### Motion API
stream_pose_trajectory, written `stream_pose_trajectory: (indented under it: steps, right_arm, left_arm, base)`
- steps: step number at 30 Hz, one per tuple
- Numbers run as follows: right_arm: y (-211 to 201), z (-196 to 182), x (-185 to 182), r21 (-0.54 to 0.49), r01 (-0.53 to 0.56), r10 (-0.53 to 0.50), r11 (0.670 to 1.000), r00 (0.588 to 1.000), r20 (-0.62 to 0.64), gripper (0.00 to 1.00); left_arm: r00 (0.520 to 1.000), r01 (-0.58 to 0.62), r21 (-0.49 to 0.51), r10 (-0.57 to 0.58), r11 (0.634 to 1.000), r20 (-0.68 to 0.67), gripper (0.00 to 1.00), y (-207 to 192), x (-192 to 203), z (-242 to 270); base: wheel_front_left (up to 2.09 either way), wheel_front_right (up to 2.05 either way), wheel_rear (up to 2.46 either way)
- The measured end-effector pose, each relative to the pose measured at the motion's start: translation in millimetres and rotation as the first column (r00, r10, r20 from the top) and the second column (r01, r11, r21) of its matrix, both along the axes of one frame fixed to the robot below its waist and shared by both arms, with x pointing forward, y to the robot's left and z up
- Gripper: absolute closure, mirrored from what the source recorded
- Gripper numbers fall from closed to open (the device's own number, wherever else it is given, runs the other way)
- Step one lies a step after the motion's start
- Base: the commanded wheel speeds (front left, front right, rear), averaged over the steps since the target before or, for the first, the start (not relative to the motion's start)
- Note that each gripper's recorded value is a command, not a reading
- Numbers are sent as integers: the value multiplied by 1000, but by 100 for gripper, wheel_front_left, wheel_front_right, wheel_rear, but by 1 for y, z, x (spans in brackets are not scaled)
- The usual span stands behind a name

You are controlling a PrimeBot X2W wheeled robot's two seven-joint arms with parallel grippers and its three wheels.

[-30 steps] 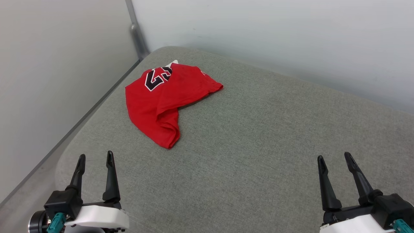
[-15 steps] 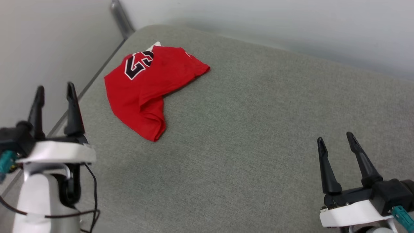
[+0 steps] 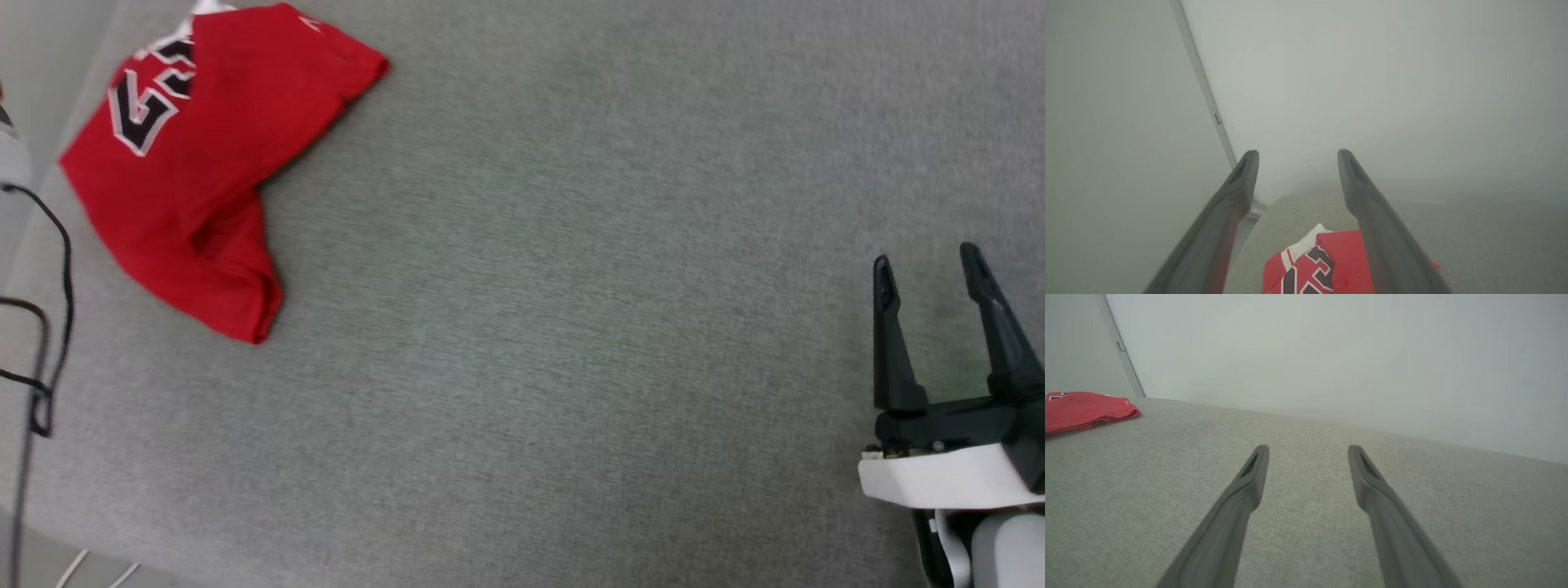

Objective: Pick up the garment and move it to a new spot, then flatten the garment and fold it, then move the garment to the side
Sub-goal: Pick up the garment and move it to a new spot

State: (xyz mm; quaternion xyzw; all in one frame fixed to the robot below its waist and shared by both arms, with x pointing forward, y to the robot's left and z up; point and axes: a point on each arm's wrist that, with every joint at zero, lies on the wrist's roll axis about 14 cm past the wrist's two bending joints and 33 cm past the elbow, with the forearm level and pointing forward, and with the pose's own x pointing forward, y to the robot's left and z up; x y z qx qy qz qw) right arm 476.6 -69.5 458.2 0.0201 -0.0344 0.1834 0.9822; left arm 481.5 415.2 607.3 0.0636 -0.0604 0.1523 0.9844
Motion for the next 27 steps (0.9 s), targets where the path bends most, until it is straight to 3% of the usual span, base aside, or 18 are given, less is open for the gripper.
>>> stream_pose_trajectory:
  steps: [3, 6, 10, 13, 17, 23, 26, 27]
  right_arm:
    - [-12, -9, 5, -15, 30, -30, 999, 1000, -10, 0]
    - [-21, -17, 9, -27, 51, -51, 998, 998, -20, 0]
    - [-33, -30, 11, -49, 76, -78, 996, 996, -39, 0]
    - [-39, -37, 14, -62, 85, -88, 994, 995, -47, 0]
    - [-45, -49, 17, -79, 92, -98, 993, 993, -66, 0]
    - [-54, -59, 20, -102, 107, -115, 989, 991, -75, 0]
    - [-55, -63, 20, -108, 105, -114, 989, 990, -81, 0]
    - [-55, -63, 20, -109, 104, -113, 989, 990, -81, 0]
  left_arm:
    - [990, 19, -76, -29, 997, -137, 0, 1, 25, -25]
    - [944, 10, -162, -63, 987, -324, 0, 1, 37, -64]
    - [835, -33, -264, -118, 964, -537, 0, 0, 39, -111]
    - [720, -84, -321, -165, 944, -674, 0, -4, 31, -148]
    - [601, -156, -398, -233, 904, -764, 0, -11, 20, -187]
    - [459, -267, -429, -277, 863, -844, 0, -16, -2, -236]
    - [440, -283, -436, -289, 854, -850, 0, -19, -2, -244]
    - [435, -282, -433, -288, 856, -853, 47, -20, -2, -245]
  base:
    - [0, 0, 0]
    - [0, 0, 0]
    - [0, 0, 0]
    - [0, 0, 0]
    - [0, 0, 0]
    - [0, 0, 0]
    - [0, 0, 0]
    - [0, 0, 0]
